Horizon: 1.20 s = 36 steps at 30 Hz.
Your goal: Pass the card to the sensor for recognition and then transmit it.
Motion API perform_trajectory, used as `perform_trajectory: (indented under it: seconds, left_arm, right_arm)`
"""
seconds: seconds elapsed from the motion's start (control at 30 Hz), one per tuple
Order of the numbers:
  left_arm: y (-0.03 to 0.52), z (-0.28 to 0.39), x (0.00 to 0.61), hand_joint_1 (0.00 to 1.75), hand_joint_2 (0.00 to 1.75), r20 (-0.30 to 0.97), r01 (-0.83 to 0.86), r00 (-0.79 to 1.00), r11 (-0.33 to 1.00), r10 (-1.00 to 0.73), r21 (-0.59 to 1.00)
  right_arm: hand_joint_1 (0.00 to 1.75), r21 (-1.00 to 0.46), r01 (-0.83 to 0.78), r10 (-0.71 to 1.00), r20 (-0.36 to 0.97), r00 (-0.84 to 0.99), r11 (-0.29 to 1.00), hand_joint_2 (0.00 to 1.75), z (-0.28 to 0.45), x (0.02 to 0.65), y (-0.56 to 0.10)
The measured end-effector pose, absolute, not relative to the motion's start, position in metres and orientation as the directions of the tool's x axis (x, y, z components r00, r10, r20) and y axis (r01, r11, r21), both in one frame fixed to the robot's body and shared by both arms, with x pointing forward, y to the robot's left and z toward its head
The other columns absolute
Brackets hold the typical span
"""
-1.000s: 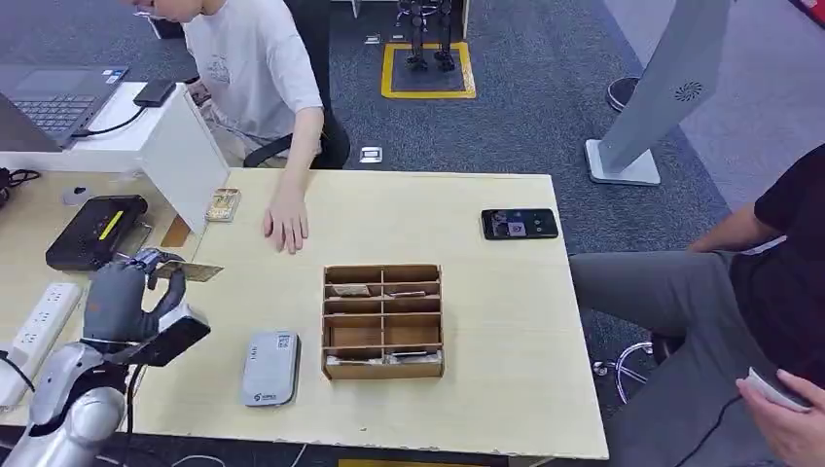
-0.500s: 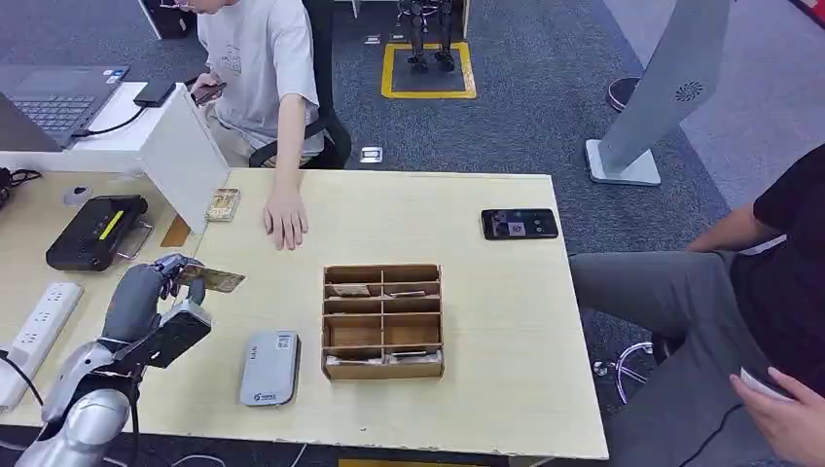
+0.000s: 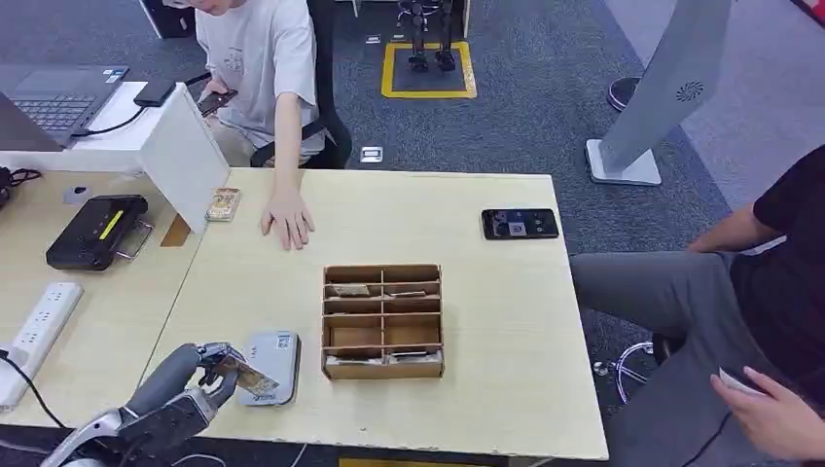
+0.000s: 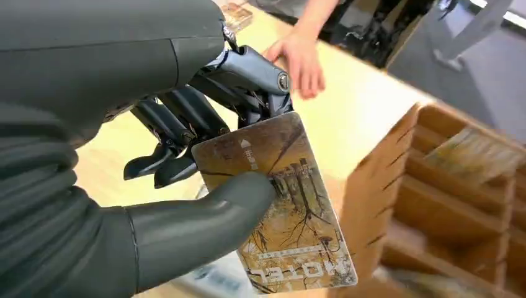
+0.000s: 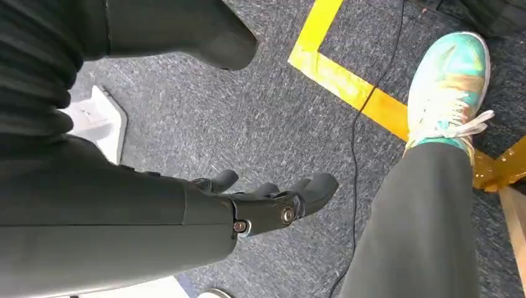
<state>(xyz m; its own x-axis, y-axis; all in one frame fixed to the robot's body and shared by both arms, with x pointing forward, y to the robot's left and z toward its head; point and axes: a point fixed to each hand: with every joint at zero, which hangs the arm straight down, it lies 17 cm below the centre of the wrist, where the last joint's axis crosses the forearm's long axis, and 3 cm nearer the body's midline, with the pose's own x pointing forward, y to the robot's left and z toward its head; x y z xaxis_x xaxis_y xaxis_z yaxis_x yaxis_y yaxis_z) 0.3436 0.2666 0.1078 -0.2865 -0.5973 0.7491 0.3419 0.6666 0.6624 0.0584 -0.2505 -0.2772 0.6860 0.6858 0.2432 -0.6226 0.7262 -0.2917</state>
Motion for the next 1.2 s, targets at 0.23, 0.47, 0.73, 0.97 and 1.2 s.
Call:
perform_trajectory:
  seconds: [0.23,0.47,0.73,0.97,1.2]
  left_arm:
    - [0.26,0.08,0.317,1.75,1.75,0.731,0.397,-0.27,0.619,-0.627,0.678]
    - [0.262,0.059,0.32,1.75,1.75,0.62,0.35,-0.242,0.529,-0.746,0.773]
    - [0.249,0.065,0.335,1.75,1.75,0.708,0.323,-0.187,0.638,-0.681,0.699]
    - [0.242,0.068,0.339,1.75,1.75,0.739,0.312,-0.173,0.675,-0.652,0.669]
    - [0.247,0.076,0.348,1.75,1.75,0.792,0.271,-0.132,0.747,-0.597,0.608]
  right_arm:
    - [0.0,-0.295,-0.624,0.688,0.235,0.686,0.723,1.75,-0.278,0.057,-0.254]
    - [0.0,-0.297,-0.632,0.695,0.224,0.683,0.716,1.75,-0.278,0.056,-0.255]
    - [0.0,-0.307,-0.632,0.699,0.216,0.682,0.711,1.75,-0.278,0.056,-0.257]
    - [0.0,-0.307,-0.632,0.699,0.216,0.682,0.711,1.75,-0.278,0.056,-0.257]
    - [0.0,-0.307,-0.633,0.7,0.22,0.679,0.71,1.75,-0.278,0.056,-0.256]
